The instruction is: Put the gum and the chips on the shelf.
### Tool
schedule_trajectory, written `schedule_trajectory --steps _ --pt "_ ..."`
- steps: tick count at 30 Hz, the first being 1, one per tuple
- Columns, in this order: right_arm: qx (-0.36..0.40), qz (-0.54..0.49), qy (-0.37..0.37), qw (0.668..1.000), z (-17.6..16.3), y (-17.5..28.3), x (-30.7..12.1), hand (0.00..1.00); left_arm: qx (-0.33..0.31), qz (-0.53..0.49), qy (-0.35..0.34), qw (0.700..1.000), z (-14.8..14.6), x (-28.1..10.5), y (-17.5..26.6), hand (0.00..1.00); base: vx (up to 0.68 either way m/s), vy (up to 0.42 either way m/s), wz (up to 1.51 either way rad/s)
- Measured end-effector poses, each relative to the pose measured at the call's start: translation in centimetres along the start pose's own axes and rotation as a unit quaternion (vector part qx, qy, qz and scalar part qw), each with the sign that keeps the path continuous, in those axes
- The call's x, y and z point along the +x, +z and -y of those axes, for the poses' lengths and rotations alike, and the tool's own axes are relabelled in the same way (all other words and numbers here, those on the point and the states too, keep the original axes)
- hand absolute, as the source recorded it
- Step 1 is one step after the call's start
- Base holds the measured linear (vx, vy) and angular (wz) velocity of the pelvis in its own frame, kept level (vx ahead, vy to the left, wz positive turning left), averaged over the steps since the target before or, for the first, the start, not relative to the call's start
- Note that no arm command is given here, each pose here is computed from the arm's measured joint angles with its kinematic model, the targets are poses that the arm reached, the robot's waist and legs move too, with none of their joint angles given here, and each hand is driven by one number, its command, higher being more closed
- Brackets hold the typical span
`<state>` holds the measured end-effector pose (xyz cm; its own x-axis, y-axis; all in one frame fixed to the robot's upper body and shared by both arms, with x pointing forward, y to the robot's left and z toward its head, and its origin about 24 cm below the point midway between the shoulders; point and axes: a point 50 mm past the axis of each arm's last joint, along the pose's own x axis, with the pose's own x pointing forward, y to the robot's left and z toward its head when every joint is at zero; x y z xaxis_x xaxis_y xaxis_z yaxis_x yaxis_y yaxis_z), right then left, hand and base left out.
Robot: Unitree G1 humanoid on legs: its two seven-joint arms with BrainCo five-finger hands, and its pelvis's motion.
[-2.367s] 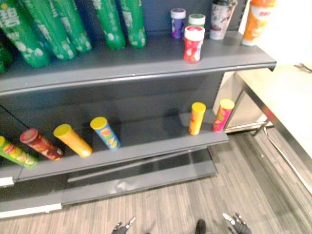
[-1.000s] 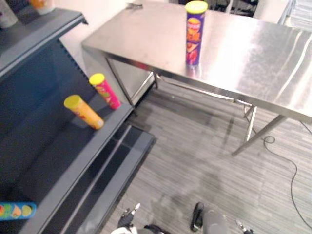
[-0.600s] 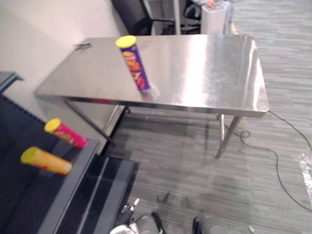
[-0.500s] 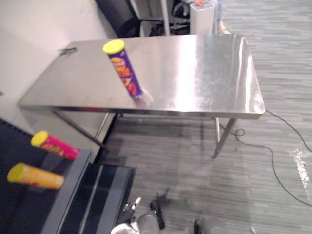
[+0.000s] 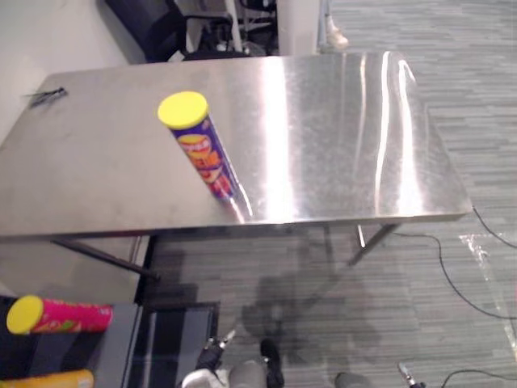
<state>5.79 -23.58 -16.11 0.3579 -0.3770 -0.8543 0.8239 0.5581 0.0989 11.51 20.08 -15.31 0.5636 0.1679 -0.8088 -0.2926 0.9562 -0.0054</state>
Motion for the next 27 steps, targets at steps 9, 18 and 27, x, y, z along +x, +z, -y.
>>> schedule_trajectory --steps 9,18,27 --pt "-0.055 -0.014 0.043 0.997 -2.1 -0.9 -0.1 0.00 0.042 -0.007 -0.006 0.999 -0.4 -0.1 -0.3 0.00 0.04 0.076 0.08" --pt "-0.060 -0.008 0.036 0.998 -1.6 -0.2 0.1 0.00 0.017 -0.019 0.008 1.000 -0.7 -0.4 -1.1 0.00 0.16 -0.207 0.30" --pt "-0.031 0.005 0.010 0.999 -0.3 0.8 0.3 0.00 -0.014 -0.026 0.019 0.999 -0.8 -0.5 -1.5 0.00 0.09 -0.091 0.30"
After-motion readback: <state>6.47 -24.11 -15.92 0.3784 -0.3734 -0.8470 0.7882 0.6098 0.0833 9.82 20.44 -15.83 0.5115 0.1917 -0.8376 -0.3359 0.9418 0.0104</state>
